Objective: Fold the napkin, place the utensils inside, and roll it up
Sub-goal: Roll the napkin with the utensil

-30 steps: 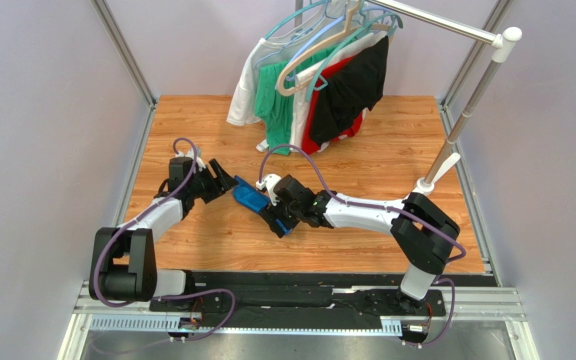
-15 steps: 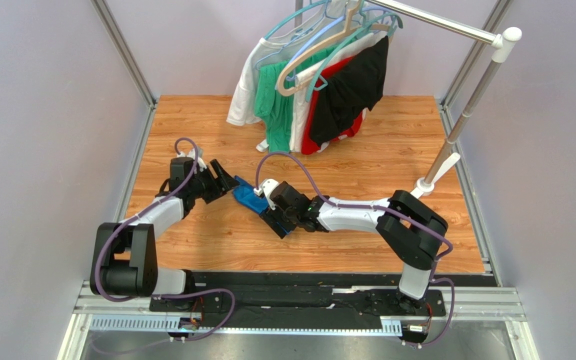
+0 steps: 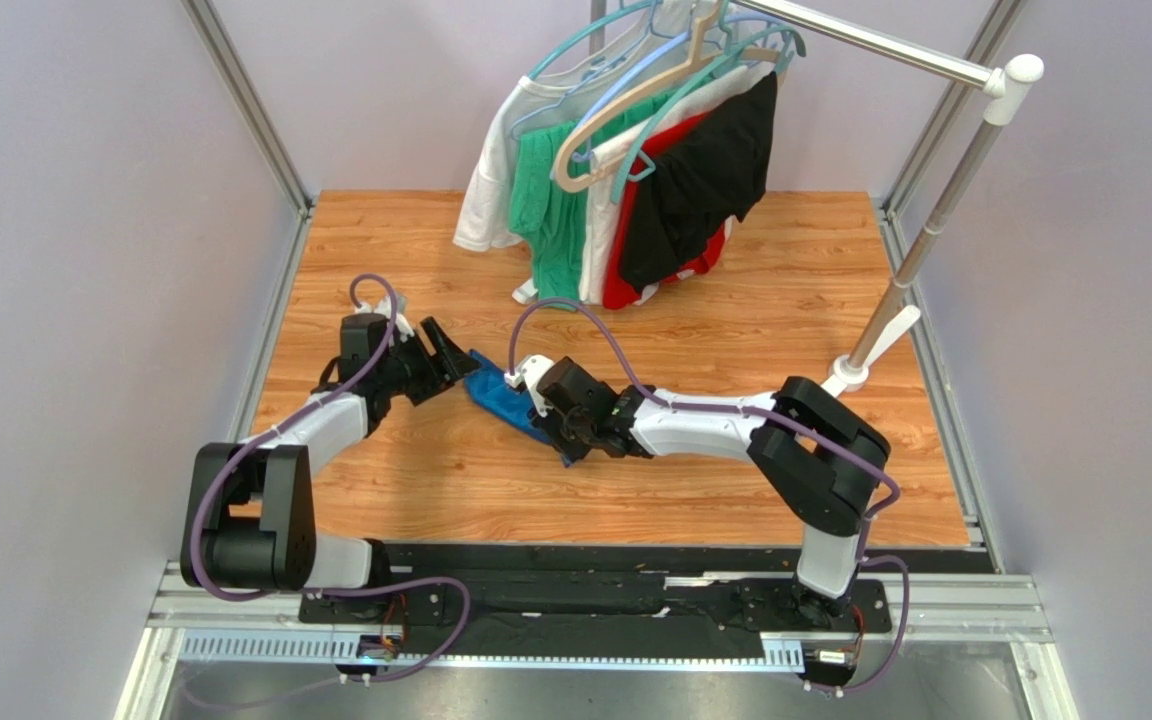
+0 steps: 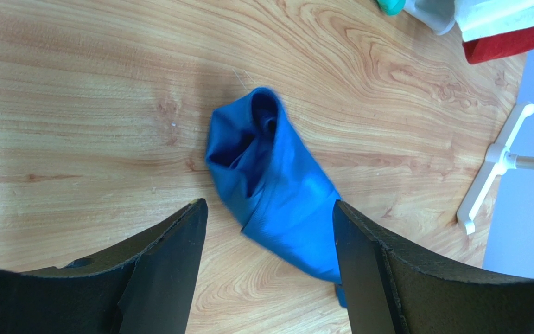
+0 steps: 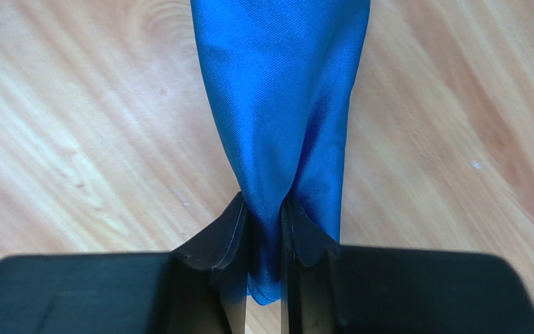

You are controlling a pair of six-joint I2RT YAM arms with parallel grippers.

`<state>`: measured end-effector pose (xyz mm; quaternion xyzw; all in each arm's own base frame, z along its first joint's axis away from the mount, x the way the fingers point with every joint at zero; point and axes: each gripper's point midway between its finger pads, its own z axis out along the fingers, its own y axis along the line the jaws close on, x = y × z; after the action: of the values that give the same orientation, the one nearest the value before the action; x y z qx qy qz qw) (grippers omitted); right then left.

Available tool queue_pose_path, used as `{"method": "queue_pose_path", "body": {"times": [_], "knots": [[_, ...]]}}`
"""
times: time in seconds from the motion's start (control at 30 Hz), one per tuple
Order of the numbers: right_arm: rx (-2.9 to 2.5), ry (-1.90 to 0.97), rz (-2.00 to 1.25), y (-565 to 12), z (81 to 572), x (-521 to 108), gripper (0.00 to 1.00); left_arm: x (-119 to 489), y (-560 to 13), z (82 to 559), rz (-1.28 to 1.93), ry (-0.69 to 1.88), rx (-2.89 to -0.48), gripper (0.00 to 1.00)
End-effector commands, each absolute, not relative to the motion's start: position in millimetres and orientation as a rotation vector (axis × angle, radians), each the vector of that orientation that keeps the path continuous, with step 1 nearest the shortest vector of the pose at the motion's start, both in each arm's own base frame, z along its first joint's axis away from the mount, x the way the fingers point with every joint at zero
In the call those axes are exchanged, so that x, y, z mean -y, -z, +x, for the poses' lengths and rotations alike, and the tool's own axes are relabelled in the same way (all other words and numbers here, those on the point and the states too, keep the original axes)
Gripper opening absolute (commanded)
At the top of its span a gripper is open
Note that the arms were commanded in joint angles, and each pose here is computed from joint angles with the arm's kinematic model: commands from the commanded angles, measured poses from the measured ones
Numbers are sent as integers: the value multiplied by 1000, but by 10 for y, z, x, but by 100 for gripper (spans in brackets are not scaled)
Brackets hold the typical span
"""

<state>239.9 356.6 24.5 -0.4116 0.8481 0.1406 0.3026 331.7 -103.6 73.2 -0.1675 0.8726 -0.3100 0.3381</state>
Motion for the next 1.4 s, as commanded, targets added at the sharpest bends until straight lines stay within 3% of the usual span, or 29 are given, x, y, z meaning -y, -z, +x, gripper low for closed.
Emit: {"method": "queue_pose_path", "body": {"times": [0.0, 0.8, 1.1, 1.37], "knots": [[-2389, -588, -1179, -158, 2048, -3669, 15, 1032, -842, 3362, -398, 814, -2231, 75], [-2471, -1211, -1050, -433, 2005, -3758, 11, 1094, -731, 3146, -368, 866, -2226, 74], [-2477, -1272, -1022, -396, 2078, -3723, 11, 1134, -584, 3147, -390, 900, -2262, 73], [-2473, -1339, -981, -411, 2148, -3707, 9, 1219, -563, 3151, -383, 948, -2265, 66]]}}
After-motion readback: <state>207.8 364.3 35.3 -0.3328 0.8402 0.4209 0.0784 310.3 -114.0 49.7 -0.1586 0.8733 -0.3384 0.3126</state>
